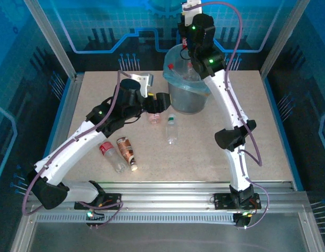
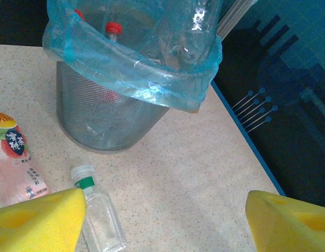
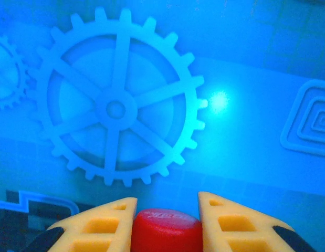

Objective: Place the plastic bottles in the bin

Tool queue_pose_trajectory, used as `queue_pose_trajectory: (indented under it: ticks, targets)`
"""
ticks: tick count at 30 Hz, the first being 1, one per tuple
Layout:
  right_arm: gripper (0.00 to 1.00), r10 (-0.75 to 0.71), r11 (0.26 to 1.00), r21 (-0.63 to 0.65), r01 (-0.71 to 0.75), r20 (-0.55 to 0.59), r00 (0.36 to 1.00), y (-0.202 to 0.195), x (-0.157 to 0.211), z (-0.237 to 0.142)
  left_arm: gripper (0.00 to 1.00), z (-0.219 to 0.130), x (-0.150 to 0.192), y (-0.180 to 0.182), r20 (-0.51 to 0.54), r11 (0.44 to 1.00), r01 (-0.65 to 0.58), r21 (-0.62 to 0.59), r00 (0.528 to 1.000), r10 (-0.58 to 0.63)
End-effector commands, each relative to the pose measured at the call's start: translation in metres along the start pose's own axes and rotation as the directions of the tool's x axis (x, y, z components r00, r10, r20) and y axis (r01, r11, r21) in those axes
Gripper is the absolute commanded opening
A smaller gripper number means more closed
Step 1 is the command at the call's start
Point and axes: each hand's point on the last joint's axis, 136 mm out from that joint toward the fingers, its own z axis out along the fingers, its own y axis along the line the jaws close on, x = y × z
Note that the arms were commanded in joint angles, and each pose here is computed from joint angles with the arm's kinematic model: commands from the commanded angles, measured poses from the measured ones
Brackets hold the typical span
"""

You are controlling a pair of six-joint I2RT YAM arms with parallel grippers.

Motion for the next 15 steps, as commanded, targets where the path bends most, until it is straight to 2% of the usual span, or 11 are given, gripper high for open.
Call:
queue_pose_trajectory:
  ticks: [1, 5, 15]
  targets:
    - [0.0, 0.079, 0.996, 0.019, -0.083, 0.144, 0.986, -0.018, -0.038, -0.002, 0.81, -0.012, -0.006, -0.003, 0.039, 1.0, 0.022, 0.008, 0.999, -0.023]
    - [0.0, 0.018, 0.997, 0.067, -0.029, 0.157, 0.987, -0.021, -0.025, 0.013, 0.81, -0.011, -0.003, -0.002, 0.033, 1.0, 0.025, 0.006, 0.999, -0.025]
    - [0.0, -0.195, 0.967, 0.174, 0.187, 0.03, 0.98, -0.011, 0.047, 0.044, 0.81, -0.01, 0.0, 0.001, 0.032, 1.0, 0.025, -0.001, 0.999, -0.025]
